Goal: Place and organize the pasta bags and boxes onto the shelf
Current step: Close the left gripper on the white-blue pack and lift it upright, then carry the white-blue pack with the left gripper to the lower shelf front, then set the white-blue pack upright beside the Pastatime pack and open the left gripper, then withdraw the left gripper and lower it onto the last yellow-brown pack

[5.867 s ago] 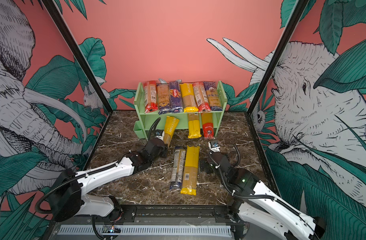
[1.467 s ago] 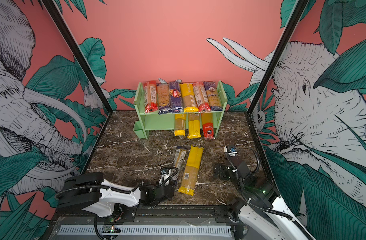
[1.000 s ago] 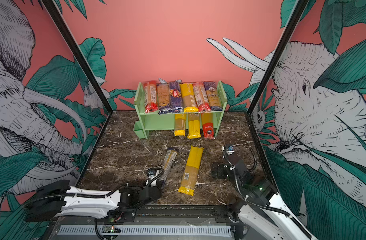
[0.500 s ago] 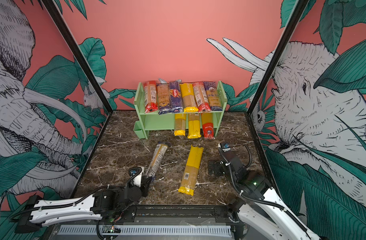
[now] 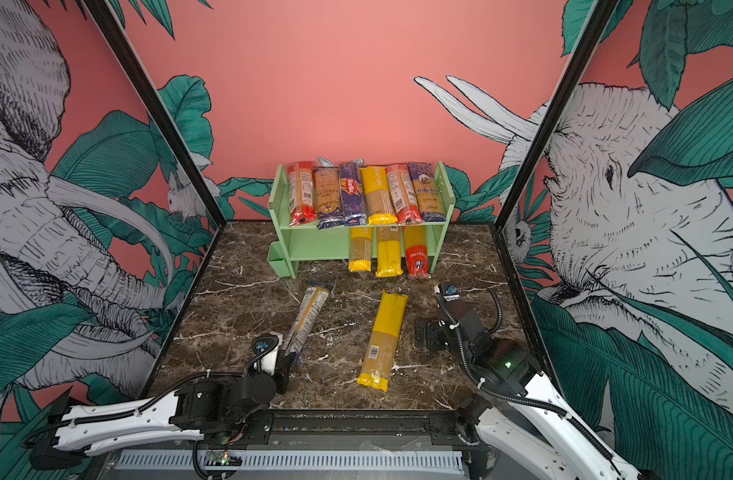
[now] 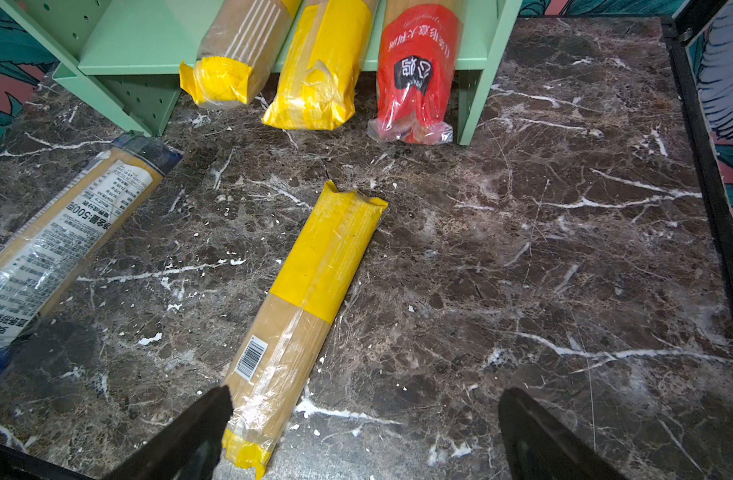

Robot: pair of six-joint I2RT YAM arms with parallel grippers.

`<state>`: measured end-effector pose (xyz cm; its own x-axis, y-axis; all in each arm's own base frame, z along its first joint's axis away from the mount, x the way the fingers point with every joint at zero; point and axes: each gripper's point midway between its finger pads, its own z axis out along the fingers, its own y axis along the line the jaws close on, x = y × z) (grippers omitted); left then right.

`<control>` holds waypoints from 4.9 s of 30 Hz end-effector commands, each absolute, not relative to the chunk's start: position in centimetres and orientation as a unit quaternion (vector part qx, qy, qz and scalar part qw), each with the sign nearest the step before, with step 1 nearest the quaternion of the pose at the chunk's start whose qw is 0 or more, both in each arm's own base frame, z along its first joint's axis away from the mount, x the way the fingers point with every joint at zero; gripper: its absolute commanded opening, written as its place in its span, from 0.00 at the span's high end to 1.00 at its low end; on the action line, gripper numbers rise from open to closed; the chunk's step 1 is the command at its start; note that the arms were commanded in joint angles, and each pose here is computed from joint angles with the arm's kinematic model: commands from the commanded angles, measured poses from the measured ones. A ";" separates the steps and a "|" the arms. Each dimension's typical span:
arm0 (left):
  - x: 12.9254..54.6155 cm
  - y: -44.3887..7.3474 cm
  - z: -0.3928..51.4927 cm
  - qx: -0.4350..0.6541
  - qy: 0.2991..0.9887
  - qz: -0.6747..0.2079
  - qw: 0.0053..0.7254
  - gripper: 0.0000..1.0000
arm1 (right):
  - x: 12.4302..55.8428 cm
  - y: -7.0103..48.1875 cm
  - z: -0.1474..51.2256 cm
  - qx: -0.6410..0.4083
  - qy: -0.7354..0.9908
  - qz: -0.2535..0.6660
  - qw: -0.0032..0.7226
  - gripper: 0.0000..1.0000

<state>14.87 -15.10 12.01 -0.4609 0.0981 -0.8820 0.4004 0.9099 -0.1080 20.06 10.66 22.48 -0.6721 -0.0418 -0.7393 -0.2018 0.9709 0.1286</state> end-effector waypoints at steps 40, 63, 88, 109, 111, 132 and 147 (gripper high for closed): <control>31.3 -20.9 30.7 0.072 0.742 -0.149 0.650 1.00 | 20.9 10.7 23.9 -0.087 0.900 0.080 0.419 0.01; 41.6 -25.5 26.1 -0.004 0.755 -0.158 0.636 1.00 | 22.0 10.2 23.2 -0.107 0.900 0.029 0.422 0.01; 42.5 -29.7 25.1 0.020 0.767 -0.230 0.599 0.70 | 21.5 9.5 23.1 -0.108 0.897 0.028 0.428 0.00; 39.9 -30.3 24.7 0.065 0.792 -0.212 0.569 0.43 | 20.7 9.1 24.0 -0.097 0.893 0.049 0.437 0.01; 39.2 -30.2 24.9 0.069 0.793 -0.208 0.568 0.43 | 20.6 9.1 24.0 -0.094 0.893 0.051 0.437 0.01; 21.5 -29.7 18.5 0.140 0.823 -0.182 0.519 0.13 | 18.7 8.3 24.3 -0.051 0.898 0.091 0.428 0.01; 11.4 -33.6 11.3 0.198 0.828 -0.194 0.487 0.01 | 17.2 7.7 24.4 -0.045 0.897 0.113 0.425 0.01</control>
